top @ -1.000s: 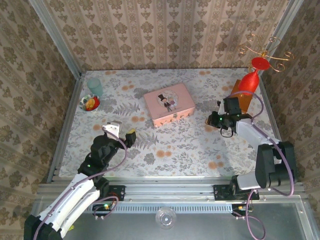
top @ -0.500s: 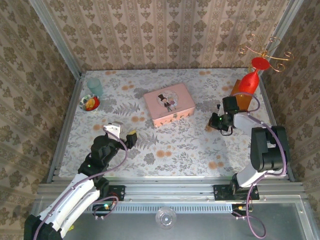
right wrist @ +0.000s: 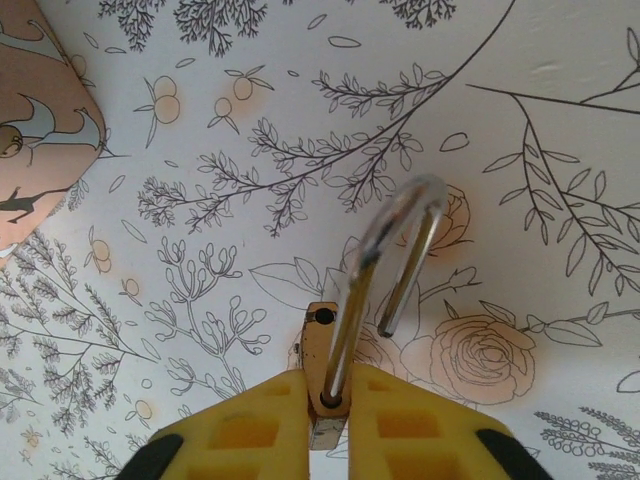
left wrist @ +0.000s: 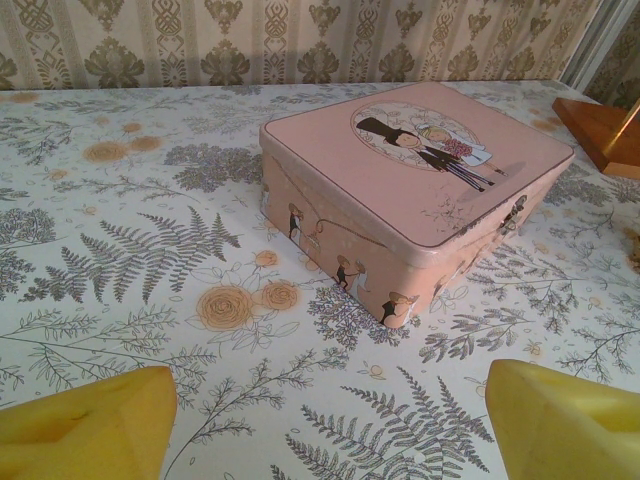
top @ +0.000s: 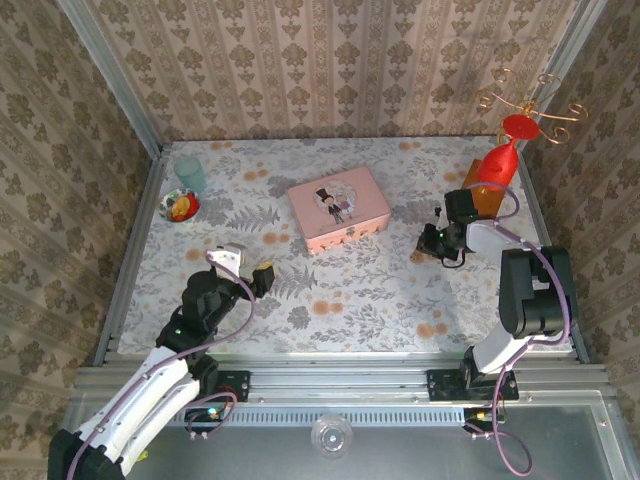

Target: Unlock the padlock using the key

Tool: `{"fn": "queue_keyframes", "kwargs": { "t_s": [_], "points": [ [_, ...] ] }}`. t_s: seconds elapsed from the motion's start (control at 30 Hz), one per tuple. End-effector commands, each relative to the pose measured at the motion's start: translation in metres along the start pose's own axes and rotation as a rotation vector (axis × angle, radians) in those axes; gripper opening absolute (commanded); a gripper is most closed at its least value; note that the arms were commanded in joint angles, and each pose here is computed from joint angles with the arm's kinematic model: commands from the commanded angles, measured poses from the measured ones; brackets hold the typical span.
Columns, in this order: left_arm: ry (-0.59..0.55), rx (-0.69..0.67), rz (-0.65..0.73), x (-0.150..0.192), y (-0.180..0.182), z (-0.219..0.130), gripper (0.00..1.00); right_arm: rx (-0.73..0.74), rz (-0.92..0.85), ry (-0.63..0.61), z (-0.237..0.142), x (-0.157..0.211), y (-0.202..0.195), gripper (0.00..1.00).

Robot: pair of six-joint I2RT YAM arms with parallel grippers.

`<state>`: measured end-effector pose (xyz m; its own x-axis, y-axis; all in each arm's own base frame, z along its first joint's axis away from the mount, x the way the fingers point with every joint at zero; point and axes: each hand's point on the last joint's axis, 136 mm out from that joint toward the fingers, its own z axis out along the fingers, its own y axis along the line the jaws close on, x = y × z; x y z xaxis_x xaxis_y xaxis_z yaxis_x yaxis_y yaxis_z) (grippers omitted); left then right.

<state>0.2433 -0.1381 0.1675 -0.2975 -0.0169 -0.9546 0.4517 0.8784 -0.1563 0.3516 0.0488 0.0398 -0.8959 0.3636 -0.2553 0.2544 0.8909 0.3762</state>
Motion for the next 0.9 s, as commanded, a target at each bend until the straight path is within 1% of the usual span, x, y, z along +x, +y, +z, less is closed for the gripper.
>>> {"fn": "queue_keyframes", "kwargs": {
  "t_s": [0.0, 0.13, 0.23, 0.33, 0.47, 0.7, 0.83, 0.87],
  "points": [
    [-0.016, -0.004, 0.024, -0.002, 0.001, 0.000, 0.82, 0.069, 0.003, 0.039, -0.001, 0.010, -0.014, 0.19],
    [-0.007, -0.024, 0.026, 0.000, 0.005, 0.000, 0.82, 0.065, -0.009, 0.035, -0.007, 0.008, -0.012, 0.22],
    [-0.007, -0.029, 0.026, 0.000, 0.006, 0.000, 0.82, 0.076, -0.018, 0.022, -0.013, 0.007, -0.012, 0.27],
    [-0.004, -0.036, 0.026, 0.001, 0.007, 0.001, 0.82, 0.090, -0.024, 0.001, -0.021, 0.005, -0.013, 0.28],
    [0.018, -0.117, 0.023, 0.005, 0.021, 0.001, 0.82, 0.081, -0.025, -0.035, -0.032, 0.003, -0.009, 0.31],
    [0.009, -0.156, 0.027, 0.004, 0.027, -0.001, 0.83, 0.007, -0.023, -0.088, -0.058, 0.006, 0.011, 0.33],
    [0.008, -0.185, 0.030, 0.006, 0.033, -0.001, 0.83, -0.083, -0.035, -0.156, -0.090, 0.008, 0.038, 0.34],
    [0.011, -0.191, 0.030, 0.006, 0.034, -0.001, 0.83, -0.089, -0.035, -0.157, -0.097, 0.014, 0.042, 0.35]
  ]
}}
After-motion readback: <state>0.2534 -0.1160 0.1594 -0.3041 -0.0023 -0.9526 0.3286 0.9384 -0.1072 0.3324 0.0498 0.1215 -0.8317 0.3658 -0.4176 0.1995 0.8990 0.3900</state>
